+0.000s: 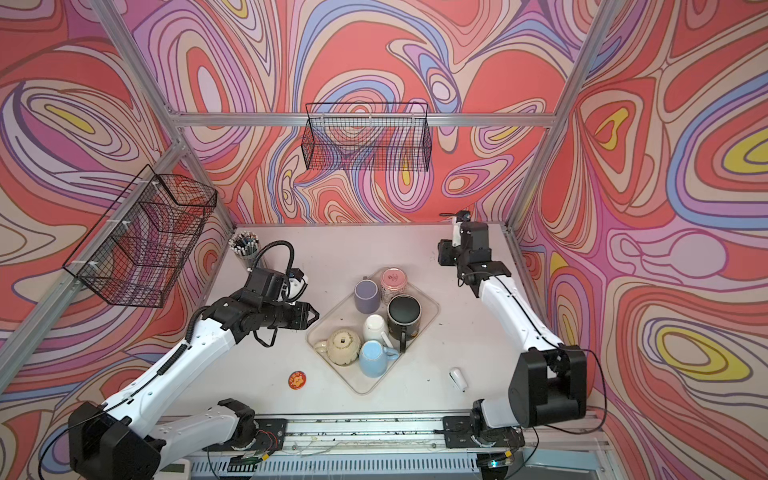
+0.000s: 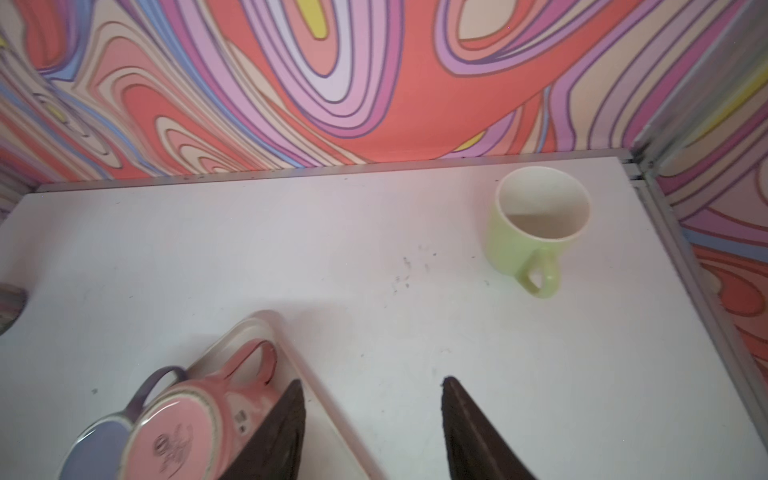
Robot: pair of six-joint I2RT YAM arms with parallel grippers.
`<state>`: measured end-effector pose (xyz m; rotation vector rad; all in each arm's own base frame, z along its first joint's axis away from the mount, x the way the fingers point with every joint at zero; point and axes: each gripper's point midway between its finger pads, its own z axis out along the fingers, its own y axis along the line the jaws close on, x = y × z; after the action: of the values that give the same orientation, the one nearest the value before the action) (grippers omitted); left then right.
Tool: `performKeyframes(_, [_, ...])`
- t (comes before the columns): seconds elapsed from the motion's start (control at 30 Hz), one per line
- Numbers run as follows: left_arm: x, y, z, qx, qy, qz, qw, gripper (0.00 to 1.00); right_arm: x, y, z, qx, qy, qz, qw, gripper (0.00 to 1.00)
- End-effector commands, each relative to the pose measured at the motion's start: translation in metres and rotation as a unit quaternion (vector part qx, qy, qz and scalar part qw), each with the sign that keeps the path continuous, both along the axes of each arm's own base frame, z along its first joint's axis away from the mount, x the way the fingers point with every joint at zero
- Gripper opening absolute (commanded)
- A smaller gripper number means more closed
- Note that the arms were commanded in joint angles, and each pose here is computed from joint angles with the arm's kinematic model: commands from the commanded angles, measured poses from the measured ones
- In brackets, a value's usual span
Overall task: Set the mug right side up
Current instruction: 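Move both grippers toward the upside-down cream mug on the tray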
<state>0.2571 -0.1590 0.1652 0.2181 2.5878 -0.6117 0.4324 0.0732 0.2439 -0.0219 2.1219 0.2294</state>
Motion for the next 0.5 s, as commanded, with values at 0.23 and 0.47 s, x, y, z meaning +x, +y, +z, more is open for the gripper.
performKeyframes(0.23, [-0.014, -0.004, -0.028, 0.035, 0.027, 0.015, 0.999, 0.33, -0.097, 0.083, -0.006, 0.025, 0.052, 0.127, 0.990, 0.50])
performKeyframes(0.47, [-0.027, -0.015, -0.018, 0.041, -0.043, 0.016, 0.998, 0.30, -0.155, 0.103, -0.012, 0.057, 0.088, 0.187, 0.977, 0.45])
